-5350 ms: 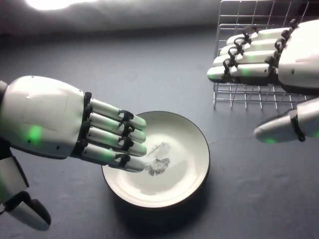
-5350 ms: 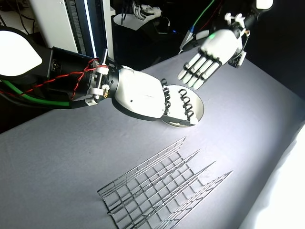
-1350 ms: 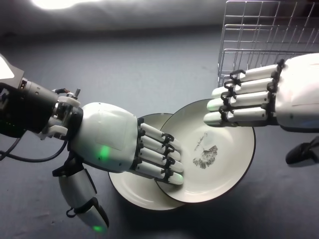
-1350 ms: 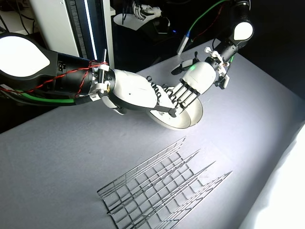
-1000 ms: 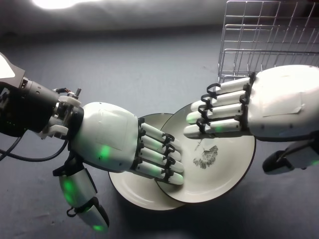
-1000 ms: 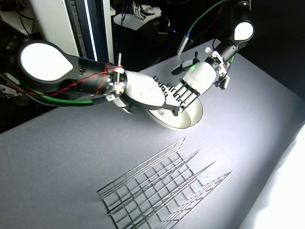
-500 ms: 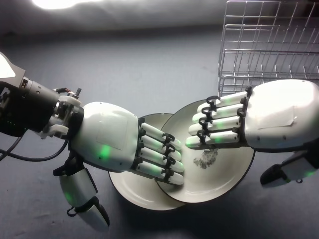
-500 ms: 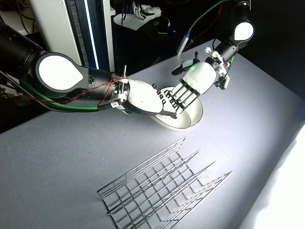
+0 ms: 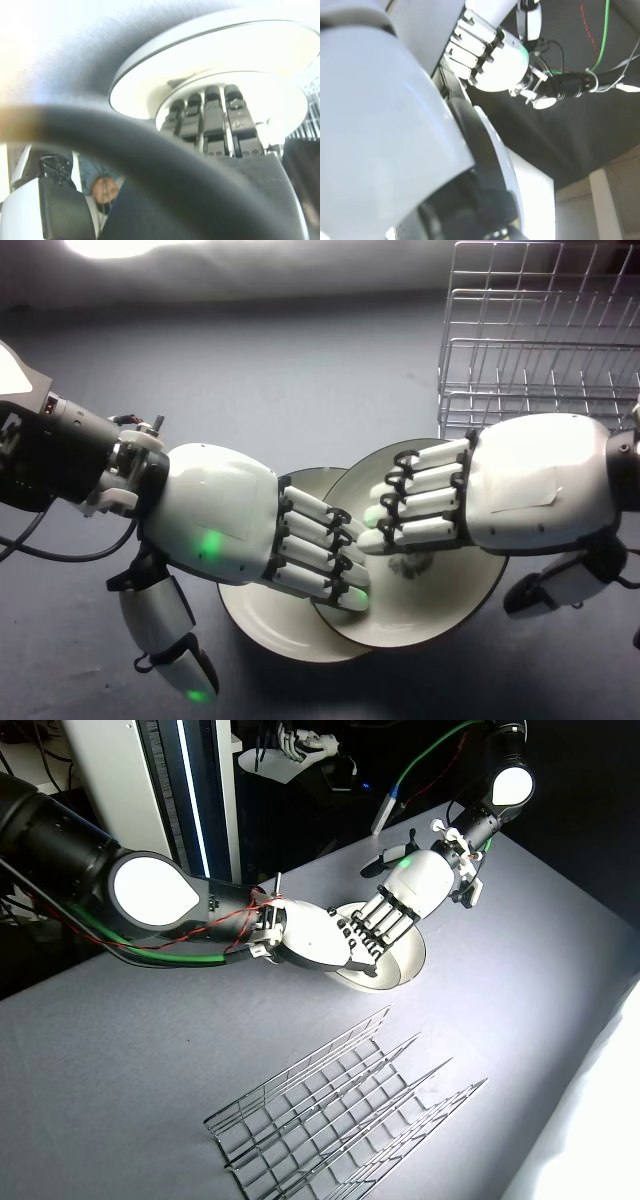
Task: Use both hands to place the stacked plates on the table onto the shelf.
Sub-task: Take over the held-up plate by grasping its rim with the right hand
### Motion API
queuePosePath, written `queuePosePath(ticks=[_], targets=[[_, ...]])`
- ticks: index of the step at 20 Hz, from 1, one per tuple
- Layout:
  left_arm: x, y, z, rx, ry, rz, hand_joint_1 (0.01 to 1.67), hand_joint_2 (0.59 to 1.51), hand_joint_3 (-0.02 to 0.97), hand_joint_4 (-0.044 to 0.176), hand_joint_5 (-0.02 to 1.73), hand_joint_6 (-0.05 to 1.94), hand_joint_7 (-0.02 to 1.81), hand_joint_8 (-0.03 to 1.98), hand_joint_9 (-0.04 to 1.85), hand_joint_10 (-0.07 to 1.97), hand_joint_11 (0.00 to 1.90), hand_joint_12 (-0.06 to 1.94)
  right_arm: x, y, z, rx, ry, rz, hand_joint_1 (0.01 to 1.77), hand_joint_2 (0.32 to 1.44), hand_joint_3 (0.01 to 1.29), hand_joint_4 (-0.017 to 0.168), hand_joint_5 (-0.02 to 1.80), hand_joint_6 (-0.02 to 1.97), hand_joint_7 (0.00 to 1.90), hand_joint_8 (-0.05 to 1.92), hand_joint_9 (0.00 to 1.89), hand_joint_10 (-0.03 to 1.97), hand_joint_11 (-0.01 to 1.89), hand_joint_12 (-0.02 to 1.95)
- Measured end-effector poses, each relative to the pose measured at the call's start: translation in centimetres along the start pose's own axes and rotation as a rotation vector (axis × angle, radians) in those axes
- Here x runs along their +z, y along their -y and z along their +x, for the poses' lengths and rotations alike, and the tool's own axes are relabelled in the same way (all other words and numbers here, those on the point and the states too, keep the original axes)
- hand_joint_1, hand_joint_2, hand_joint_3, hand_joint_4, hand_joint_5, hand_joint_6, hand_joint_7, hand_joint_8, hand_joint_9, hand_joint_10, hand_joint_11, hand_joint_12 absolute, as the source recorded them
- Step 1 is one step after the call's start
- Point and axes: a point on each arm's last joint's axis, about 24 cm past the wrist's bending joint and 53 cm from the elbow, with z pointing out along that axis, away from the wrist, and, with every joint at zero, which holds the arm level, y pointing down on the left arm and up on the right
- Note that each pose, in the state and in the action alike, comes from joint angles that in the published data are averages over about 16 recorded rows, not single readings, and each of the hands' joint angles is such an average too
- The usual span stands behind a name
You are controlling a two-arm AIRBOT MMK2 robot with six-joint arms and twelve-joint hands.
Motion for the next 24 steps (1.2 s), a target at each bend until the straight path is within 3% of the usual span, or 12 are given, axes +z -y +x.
queuePosePath(ticks=[5,10,17,24], targets=[[0.0,0.0,-0.1,0.002,0.000,0.001,0.01,0.913,0.216,-0.008,-0.02,-0.03,-0.02,-0.03,0.01,0.01,0.01,0.01,0.5,-0.4,0.1,0.001,0.000,-0.016,1.04,1.04,0.01,-0.001,0.33,0.04,0.35,0.02,0.31,0.14,0.11,1.07],[-0.1,-0.1,-0.2,0.001,0.000,-0.002,0.01,0.913,0.211,-0.007,-0.02,-0.03,-0.02,-0.02,0.01,0.01,0.01,0.01,0.6,-0.9,0.2,0.002,0.003,-0.037,1.14,1.03,0.01,-0.003,0.55,0.18,0.60,0.09,0.55,0.28,0.33,1.33],[-1.4,-0.7,-0.8,-0.011,0.011,-0.033,0.01,0.918,0.202,-0.001,-0.01,-0.02,-0.01,-0.01,0.02,0.01,0.01,0.01,0.6,-1.7,0.1,0.004,0.010,-0.068,1.20,0.98,0.01,-0.006,0.76,0.44,0.84,0.26,0.80,0.63,0.72,1.25],[-5.4,-1.7,-3.1,-0.010,0.069,-0.105,0.01,0.931,0.193,0.002,0.00,-0.01,0.01,0.00,0.02,0.01,0.01,0.01,0.5,-2.0,-1.1,-0.002,0.034,-0.080,1.22,0.94,0.01,-0.004,0.83,0.63,0.94,0.40,0.90,0.97,0.92,1.19]])
